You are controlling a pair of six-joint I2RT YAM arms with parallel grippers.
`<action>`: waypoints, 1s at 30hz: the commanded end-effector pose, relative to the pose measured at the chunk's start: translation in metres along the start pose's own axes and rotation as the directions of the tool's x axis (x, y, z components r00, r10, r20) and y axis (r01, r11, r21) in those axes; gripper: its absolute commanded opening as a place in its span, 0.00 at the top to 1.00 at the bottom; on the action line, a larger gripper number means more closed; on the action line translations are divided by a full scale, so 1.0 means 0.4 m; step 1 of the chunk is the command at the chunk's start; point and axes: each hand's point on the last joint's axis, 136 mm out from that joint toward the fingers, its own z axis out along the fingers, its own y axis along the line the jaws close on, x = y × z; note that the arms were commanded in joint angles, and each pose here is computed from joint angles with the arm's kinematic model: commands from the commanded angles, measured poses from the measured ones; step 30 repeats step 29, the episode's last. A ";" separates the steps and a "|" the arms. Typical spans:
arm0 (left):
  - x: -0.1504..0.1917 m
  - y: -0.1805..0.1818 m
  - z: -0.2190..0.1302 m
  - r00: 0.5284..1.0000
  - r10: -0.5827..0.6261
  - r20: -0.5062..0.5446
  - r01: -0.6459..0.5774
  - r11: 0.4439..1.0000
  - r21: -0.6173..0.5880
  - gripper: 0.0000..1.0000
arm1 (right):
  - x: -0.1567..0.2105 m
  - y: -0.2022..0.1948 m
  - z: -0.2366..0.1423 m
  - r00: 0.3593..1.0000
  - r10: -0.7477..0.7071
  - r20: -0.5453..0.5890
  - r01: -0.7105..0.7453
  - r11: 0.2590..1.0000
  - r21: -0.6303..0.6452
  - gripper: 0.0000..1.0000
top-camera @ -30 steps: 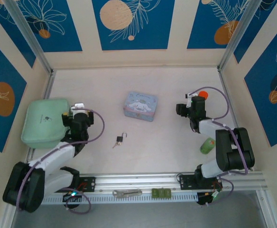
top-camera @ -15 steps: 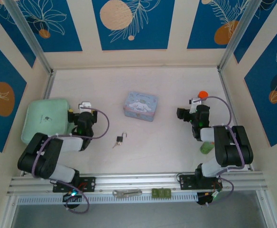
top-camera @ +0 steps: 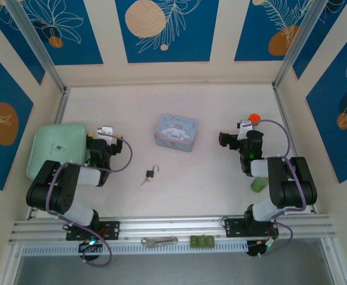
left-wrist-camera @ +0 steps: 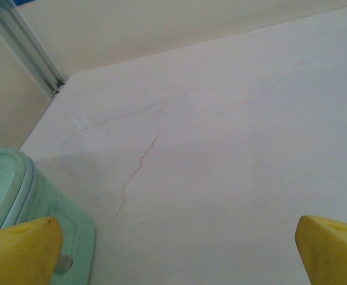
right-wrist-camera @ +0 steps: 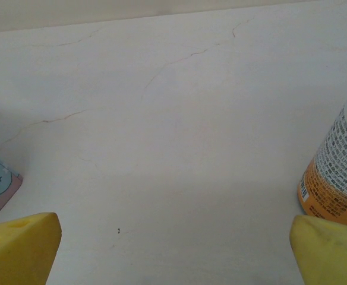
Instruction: Unlock a padlock with a key
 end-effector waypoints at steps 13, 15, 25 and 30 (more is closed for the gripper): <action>0.017 0.006 0.022 0.994 -0.108 -0.008 0.108 0.991 0.080 0.00 | -0.028 0.009 0.001 0.999 -0.009 0.036 0.009 1.000 -0.022 0.01; 0.017 0.006 0.022 0.994 -0.107 -0.005 0.107 0.991 0.078 0.00 | -0.026 0.009 0.000 0.999 -0.009 0.035 0.009 1.000 -0.022 0.01; 0.017 0.006 0.022 0.994 -0.108 -0.007 0.108 0.991 0.079 0.00 | -0.025 0.009 0.001 1.000 -0.006 0.031 0.007 1.000 -0.023 0.01; 0.017 0.006 0.022 0.994 -0.108 -0.006 0.108 0.991 0.079 0.00 | -0.027 0.010 0.001 0.999 -0.007 0.034 0.008 1.000 -0.025 0.01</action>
